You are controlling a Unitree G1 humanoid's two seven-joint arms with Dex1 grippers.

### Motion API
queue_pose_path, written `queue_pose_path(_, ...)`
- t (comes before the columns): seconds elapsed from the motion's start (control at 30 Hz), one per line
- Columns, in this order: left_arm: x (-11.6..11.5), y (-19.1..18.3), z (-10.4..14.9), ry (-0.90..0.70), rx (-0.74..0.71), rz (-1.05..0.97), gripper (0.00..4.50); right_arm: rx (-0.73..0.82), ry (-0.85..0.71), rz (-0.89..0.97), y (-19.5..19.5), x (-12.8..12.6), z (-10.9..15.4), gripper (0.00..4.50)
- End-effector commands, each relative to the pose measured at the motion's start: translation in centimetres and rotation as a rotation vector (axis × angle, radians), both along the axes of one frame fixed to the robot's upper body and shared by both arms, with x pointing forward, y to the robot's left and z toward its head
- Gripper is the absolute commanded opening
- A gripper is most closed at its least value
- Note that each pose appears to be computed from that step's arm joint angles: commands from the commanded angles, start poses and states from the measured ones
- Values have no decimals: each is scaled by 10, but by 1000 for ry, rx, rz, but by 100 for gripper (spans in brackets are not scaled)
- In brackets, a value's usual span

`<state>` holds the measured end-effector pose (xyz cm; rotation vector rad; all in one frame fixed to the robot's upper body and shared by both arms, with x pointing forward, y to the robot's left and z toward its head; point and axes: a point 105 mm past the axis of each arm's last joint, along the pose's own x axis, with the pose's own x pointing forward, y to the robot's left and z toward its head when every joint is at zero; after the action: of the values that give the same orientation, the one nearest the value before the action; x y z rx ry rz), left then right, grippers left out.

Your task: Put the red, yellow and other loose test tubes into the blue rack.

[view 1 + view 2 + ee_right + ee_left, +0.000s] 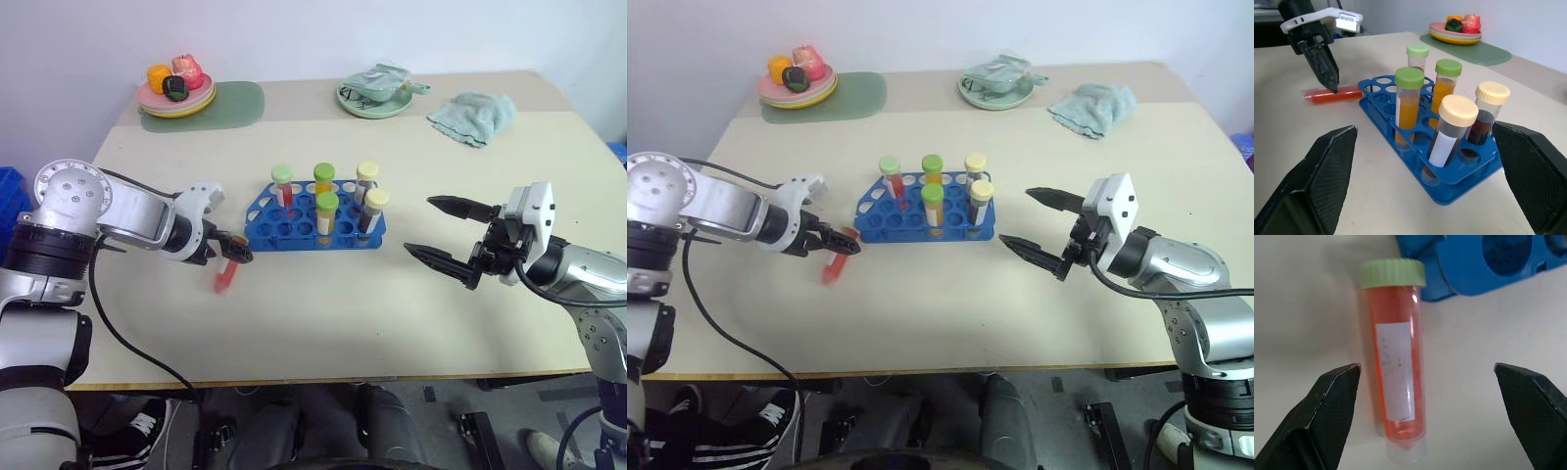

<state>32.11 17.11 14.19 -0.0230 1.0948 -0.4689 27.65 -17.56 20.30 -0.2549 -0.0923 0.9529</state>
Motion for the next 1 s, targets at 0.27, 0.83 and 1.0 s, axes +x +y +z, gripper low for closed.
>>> queue_pose_path(0.27, 7, -2, -4, -48, 71, 0, 447, 2, -49, -3, 2, -5, 9, 450)
queue_pose_path(0.83, 12, -1, -9, -65, 81, 29, 219, 1, -55, -9, 1, -3, 11, 450)
queue_pose_path(1.0, 12, -5, -5, -84, 71, 12, 219, -1, -55, -9, 1, -3, 11, 450)
